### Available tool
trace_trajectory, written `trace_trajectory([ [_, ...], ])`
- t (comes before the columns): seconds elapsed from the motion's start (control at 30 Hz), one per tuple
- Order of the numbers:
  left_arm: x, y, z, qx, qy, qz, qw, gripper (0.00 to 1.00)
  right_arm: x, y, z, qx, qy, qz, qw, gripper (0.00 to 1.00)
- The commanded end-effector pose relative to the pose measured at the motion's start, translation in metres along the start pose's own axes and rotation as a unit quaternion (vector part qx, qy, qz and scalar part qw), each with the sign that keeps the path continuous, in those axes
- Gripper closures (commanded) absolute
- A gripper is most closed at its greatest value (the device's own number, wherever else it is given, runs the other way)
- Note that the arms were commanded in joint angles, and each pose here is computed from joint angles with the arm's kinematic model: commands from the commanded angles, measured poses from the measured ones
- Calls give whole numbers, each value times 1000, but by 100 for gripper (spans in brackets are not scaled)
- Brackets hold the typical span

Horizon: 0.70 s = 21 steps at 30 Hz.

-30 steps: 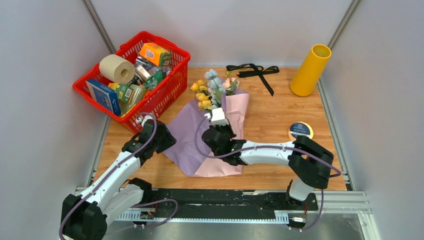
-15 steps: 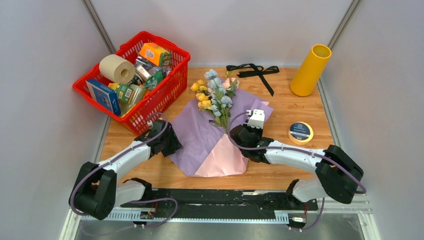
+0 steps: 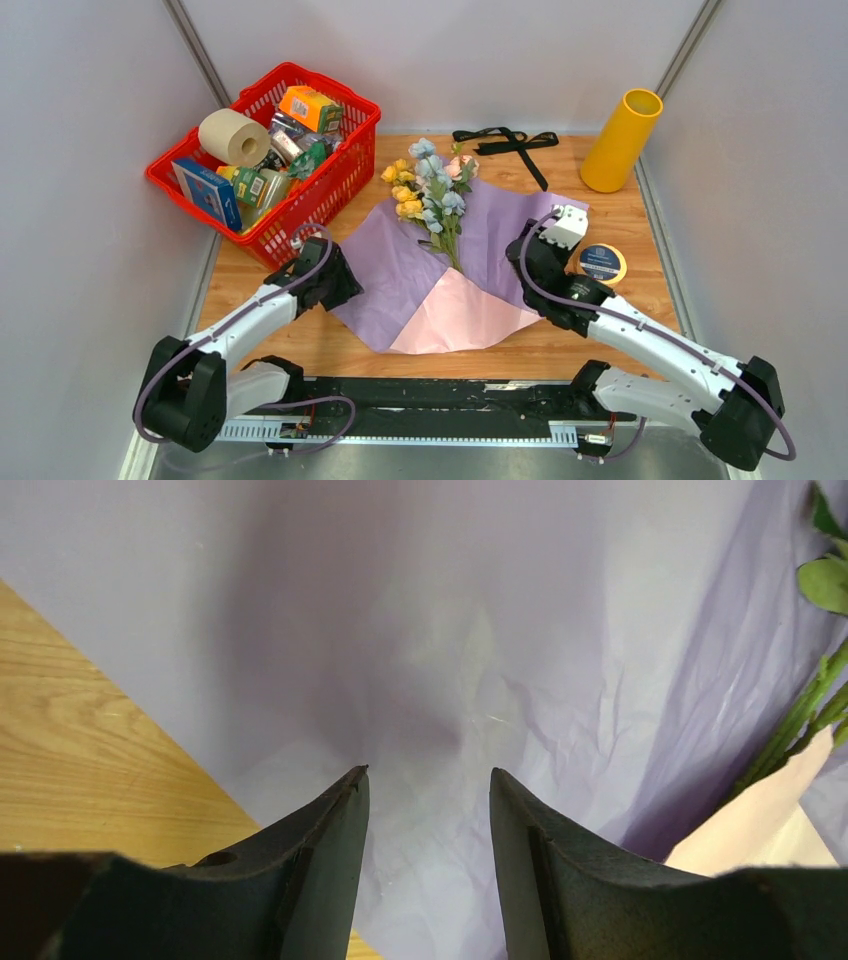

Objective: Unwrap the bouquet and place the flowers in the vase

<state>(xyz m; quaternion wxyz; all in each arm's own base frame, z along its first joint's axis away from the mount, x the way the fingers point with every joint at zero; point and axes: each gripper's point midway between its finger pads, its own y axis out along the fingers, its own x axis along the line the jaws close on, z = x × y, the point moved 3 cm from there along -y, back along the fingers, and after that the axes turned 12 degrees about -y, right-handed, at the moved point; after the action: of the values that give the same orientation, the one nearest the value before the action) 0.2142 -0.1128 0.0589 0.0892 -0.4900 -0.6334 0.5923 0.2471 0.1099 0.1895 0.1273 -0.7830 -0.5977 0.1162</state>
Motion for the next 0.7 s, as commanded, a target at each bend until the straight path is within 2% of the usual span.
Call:
trace_trajectory([
  [0.0, -17, -19, -21, -48, 5, 26, 999, 44, 26, -15, -42, -11, 7, -84, 996, 44],
  [0.13, -24, -26, -25, -55, 7, 44, 998, 44, 53, -12, -36, 14, -20, -130, 991, 45],
  [0.37, -31, -40, -30, -64, 41, 64, 995, 44, 86, 10, 9, 75, -33, -196, 977, 50],
  [0.47, -34, -45, -30, -67, 44, 73, 994, 44, 109, 11, 28, 98, -32, -283, 953, 49],
  [0.6, -36, -43, -26, -56, 66, 88, 992, 43, 136, 8, 50, 107, -55, -367, 922, 42],
  [0.67, -34, -40, -22, -46, 71, 89, 992, 43, 146, 15, 63, 111, -75, -380, 915, 31],
])
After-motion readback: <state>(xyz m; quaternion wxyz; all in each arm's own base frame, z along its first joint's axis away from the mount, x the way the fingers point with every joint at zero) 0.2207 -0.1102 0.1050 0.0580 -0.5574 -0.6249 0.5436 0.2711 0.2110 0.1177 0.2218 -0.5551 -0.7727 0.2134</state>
